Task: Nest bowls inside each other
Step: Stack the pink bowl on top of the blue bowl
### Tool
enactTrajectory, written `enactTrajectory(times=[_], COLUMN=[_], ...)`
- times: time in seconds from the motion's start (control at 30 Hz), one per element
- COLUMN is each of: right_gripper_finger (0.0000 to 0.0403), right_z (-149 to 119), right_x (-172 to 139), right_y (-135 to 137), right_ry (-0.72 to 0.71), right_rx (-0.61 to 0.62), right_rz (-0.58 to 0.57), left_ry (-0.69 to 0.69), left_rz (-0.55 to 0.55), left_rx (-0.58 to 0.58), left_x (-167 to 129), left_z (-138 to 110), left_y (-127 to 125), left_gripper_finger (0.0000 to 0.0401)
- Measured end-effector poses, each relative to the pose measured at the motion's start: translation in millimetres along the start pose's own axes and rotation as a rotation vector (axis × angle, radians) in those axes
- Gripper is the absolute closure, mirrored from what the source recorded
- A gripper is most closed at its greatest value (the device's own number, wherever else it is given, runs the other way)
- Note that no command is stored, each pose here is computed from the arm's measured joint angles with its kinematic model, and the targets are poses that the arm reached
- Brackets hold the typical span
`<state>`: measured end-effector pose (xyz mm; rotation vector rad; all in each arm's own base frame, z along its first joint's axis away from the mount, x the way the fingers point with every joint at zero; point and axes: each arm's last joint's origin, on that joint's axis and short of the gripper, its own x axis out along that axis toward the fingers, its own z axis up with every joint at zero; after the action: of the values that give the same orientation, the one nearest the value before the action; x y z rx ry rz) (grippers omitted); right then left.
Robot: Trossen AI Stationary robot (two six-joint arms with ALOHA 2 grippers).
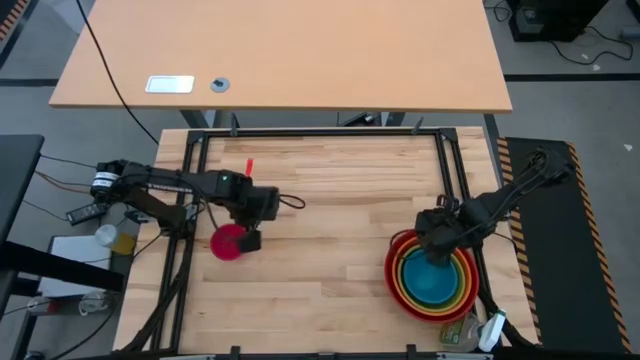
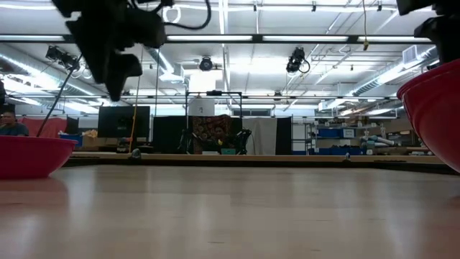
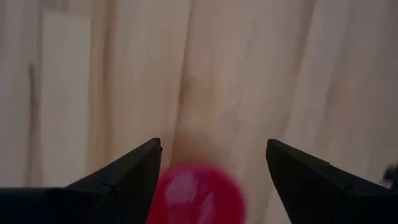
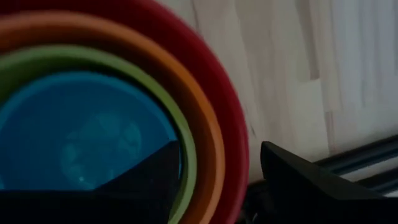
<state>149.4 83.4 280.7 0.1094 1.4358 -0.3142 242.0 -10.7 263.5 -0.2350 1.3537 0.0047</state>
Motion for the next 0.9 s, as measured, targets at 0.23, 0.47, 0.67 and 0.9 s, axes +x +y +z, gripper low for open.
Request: enactTrajectory(times=[0.23, 0.47, 0.67, 0.9], right_gripper_finger=[0.0173, 0.0173, 0.0173, 0.0173], right_z=[6, 12, 16, 22], right_x=[-11, -15, -16, -16], right_y=[-3, -2, 0, -1], right_ry=[-0.084, -0.179, -0.225, -0.250], right_rx=[0.033, 0.078, 0.096, 0.116], right_rz=[-0.003, -0.012, 0.006, 0.014], left_ry=[0.232, 0.326, 0.366, 0.350], left_rz=[0.039, 0.169, 0.156, 0.171], left_rx=[0.053, 0.104, 0.039, -0.088], left_x=[28, 48, 67, 73], left_z=[-26, -45, -59, -63], left_y=[29, 47, 59, 64], left_gripper_finger=[0.0108, 0.0108, 0.0120, 0.0232])
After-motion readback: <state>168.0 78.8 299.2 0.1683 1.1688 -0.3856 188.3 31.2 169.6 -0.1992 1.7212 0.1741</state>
